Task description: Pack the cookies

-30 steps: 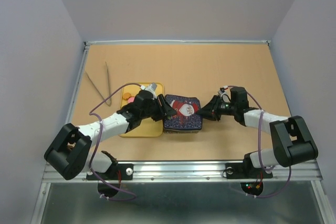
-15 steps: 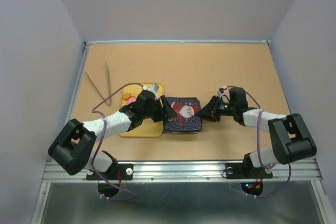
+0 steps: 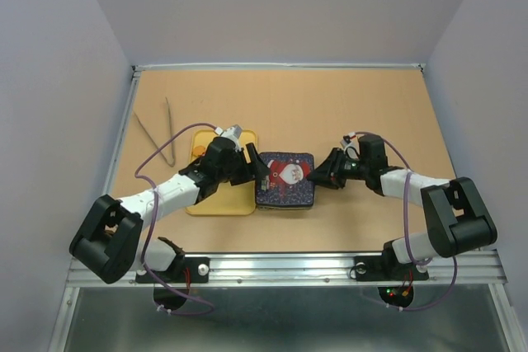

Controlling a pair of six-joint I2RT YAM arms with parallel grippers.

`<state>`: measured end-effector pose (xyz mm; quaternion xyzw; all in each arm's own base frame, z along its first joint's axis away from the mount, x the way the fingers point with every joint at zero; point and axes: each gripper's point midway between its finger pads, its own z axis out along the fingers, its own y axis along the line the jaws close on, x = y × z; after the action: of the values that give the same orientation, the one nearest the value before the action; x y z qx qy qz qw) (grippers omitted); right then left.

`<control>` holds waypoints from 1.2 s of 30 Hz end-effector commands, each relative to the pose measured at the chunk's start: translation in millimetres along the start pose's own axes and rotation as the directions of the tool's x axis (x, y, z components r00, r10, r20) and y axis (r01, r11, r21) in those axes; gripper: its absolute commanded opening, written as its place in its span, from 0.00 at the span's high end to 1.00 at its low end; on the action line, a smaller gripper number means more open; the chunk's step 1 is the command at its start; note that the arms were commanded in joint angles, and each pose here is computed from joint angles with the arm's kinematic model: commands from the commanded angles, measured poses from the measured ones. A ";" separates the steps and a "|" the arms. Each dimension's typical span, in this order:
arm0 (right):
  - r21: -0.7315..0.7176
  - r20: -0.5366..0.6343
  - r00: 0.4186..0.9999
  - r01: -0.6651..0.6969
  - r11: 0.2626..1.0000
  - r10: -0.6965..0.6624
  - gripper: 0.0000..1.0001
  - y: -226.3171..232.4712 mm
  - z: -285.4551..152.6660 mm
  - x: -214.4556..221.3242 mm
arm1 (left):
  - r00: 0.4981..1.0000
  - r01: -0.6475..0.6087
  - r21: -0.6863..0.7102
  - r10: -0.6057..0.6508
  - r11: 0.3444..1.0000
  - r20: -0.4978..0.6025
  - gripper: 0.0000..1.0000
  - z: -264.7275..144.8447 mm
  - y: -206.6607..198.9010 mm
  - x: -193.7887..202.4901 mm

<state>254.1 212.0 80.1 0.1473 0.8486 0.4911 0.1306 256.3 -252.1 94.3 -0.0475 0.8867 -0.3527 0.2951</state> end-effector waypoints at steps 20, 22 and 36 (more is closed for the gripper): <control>0.054 0.069 0.997 0.029 0.998 -0.033 0.59 2.2 9.0 -28.9 | 1.000 -0.013 -0.039 0.014 0.999 0.020 0.25 0.6 3.3 -11.4; 0.052 0.071 0.997 0.030 0.998 -0.034 0.59 3.7 9.0 -30.0 | 1.000 -0.011 -0.039 0.012 0.999 0.022 0.28 3.2 0.6 -15.4; 0.080 0.114 0.987 0.107 0.991 -0.116 0.58 26.8 0.0 -49.3 | 1.000 0.001 -0.067 -0.001 0.998 0.001 0.31 20.4 -14.4 -34.7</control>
<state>288.0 208.7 90.2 0.1520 0.8615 0.4557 0.1642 283.8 -257.9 92.3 -0.0594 0.9052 -0.3130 0.2812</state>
